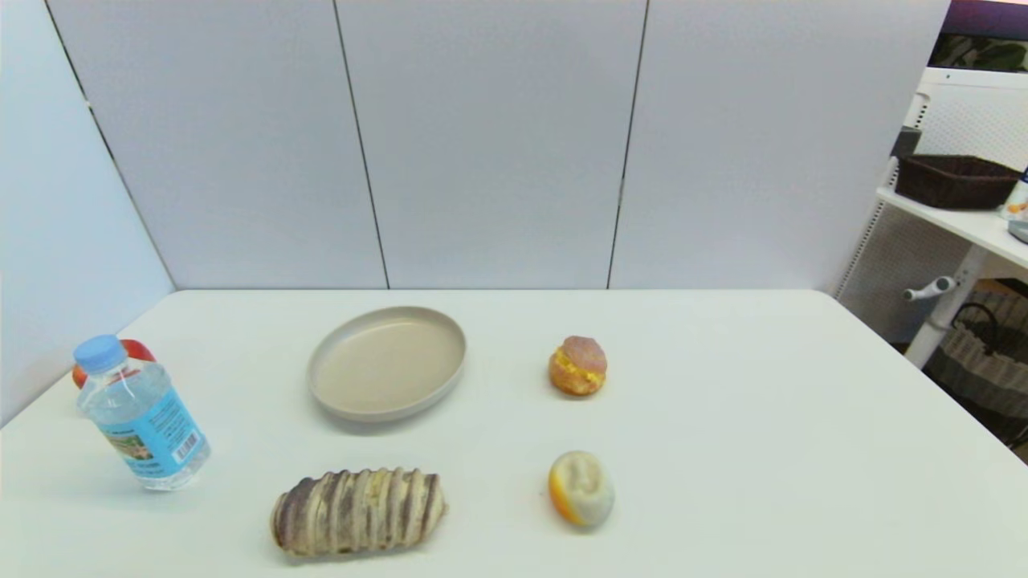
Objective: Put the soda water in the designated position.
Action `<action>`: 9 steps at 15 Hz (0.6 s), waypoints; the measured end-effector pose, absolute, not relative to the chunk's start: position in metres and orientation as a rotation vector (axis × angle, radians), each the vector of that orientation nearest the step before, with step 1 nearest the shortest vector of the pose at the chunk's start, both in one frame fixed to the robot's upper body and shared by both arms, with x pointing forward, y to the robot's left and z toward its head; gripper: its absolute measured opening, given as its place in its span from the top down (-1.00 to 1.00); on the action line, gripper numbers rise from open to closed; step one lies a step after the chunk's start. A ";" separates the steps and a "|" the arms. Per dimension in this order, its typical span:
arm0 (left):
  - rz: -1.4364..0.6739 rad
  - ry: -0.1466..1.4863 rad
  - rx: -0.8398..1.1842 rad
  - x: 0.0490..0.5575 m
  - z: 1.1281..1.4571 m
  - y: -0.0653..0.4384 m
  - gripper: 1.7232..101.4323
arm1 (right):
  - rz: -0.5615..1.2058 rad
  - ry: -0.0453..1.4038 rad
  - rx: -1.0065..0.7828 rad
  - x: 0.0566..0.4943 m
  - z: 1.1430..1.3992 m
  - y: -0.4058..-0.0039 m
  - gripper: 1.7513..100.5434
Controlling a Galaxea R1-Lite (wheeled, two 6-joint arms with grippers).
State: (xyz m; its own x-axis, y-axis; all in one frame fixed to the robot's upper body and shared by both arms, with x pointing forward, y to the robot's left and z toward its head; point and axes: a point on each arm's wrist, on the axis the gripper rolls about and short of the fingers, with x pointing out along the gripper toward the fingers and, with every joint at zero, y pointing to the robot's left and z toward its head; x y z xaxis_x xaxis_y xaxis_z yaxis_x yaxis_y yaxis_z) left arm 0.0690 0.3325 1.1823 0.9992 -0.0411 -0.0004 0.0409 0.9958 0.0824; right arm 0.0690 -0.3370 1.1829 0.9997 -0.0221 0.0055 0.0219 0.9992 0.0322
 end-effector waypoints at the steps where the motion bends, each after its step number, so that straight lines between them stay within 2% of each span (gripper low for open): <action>1: -0.041 -0.001 0.083 0.069 1.182 0.333 -0.93 | -0.022 -0.005 0.032 0.069 1.183 -0.337 -0.94; 9: -0.041 -0.001 0.083 0.069 1.182 0.333 -0.93 | -0.023 -0.005 0.032 0.069 1.183 -0.337 -0.94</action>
State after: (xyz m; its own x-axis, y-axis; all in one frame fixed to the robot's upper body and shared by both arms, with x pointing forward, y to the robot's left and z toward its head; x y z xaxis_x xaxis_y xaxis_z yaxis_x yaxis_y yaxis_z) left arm 0.0690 0.3325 1.1823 0.9992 -0.0411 -0.0004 0.0409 0.9958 0.0824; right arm 0.0690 -0.3370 1.1828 0.9997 -0.0230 0.0049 0.0228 0.9992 0.0318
